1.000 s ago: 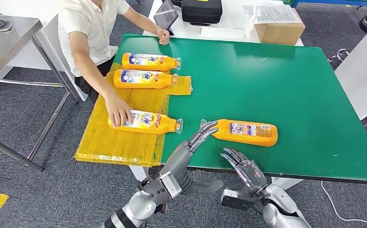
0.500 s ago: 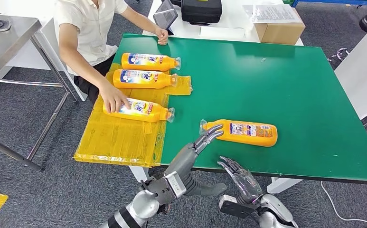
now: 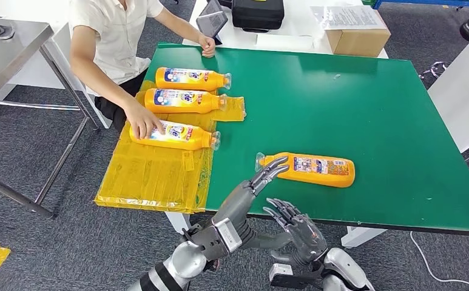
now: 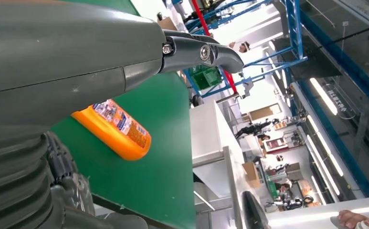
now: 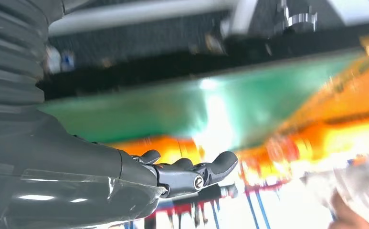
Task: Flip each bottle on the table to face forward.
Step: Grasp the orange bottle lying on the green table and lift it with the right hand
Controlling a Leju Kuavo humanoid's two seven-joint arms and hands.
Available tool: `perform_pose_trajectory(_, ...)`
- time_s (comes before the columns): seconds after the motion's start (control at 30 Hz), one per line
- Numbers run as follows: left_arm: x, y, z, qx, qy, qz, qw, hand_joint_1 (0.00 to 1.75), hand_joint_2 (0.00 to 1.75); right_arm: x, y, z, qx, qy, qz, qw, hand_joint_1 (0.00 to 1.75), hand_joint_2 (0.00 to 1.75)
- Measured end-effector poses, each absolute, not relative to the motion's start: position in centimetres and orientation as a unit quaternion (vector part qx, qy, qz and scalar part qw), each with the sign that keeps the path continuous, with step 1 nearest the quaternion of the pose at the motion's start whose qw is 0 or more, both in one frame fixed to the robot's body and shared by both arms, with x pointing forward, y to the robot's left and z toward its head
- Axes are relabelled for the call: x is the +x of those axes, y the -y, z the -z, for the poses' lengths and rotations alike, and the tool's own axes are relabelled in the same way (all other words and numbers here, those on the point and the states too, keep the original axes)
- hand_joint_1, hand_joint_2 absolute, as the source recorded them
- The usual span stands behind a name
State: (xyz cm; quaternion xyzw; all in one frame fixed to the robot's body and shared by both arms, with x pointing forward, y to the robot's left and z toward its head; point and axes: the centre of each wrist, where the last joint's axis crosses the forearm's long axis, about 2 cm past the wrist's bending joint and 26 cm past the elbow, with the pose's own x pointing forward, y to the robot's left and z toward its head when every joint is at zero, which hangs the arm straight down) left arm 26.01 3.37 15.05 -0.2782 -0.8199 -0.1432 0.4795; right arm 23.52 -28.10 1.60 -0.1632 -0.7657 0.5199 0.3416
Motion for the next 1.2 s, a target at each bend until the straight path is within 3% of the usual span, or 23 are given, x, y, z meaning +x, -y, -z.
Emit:
perform_pose_trajectory(0.47, 26.1, -3.1, -15.7, -0.264, 0.83, 0.126, 0.475, 0.0, 1.75, 25.4, 25.8, -5.2, -0.271, 0.816, -0.438, 0.261, 0.0, 1.75)
perform_pose_trajectory(0.73, 25.9, -3.5, -15.6, -0.258, 0.833, 0.121, 0.474, 0.0, 1.75, 26.8, 27.9, -7.9, -0.347, 0.819, -0.377, 0.258, 0.0, 1.75)
perform_pose_trajectory(1.2, 25.7, -3.9, -15.3, -0.258, 0.832, 0.119, 0.477, 0.0, 1.75, 27.7, 31.1, -8.0, -0.417, 0.771, -0.373, 0.303, 0.0, 1.75)
